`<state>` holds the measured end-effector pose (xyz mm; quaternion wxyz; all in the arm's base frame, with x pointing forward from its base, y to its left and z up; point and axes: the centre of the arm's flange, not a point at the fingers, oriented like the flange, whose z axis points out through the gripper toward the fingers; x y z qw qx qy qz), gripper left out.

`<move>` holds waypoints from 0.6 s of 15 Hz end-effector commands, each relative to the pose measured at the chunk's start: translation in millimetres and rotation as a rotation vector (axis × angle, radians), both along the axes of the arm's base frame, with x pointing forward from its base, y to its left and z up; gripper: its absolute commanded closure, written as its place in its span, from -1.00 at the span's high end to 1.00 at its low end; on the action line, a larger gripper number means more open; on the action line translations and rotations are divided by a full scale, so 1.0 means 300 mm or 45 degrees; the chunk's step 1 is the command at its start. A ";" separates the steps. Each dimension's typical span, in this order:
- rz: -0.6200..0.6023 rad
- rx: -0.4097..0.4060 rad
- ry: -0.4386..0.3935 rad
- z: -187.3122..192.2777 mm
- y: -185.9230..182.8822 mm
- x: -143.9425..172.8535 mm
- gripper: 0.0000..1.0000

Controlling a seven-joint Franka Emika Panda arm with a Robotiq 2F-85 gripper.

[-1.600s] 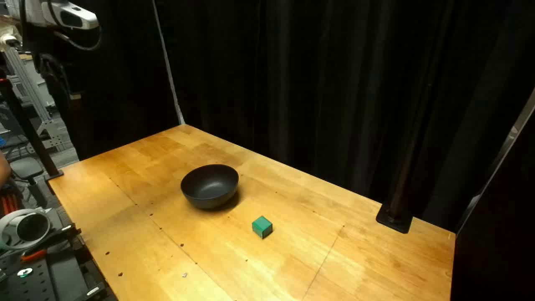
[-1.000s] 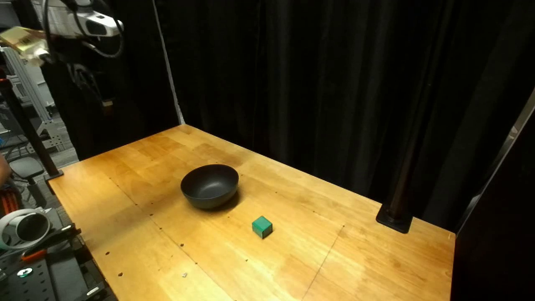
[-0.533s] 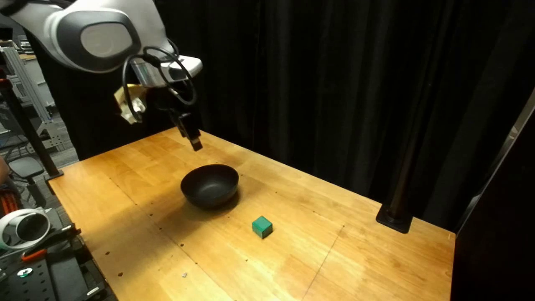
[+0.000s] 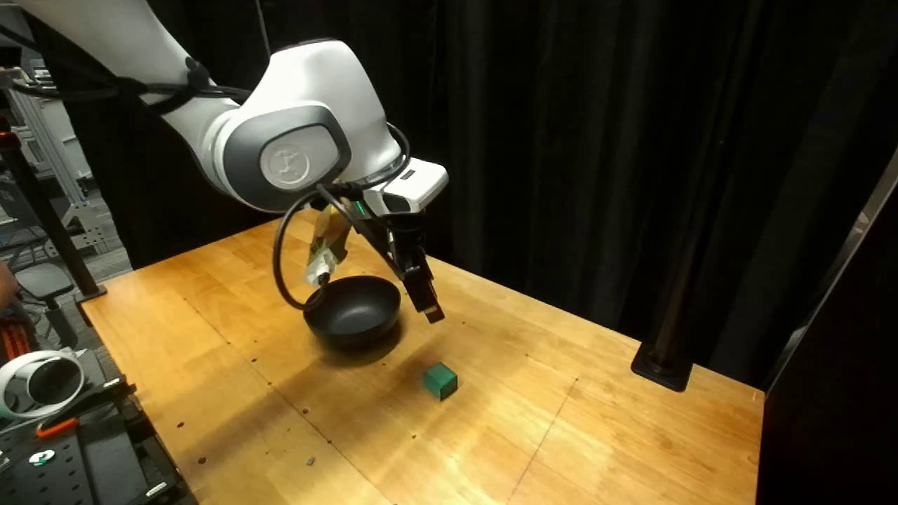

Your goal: Pick the block and put it in the bowl

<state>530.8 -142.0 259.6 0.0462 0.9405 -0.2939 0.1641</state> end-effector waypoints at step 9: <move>-0.491 0.067 0.054 -0.321 -0.078 0.049 1.00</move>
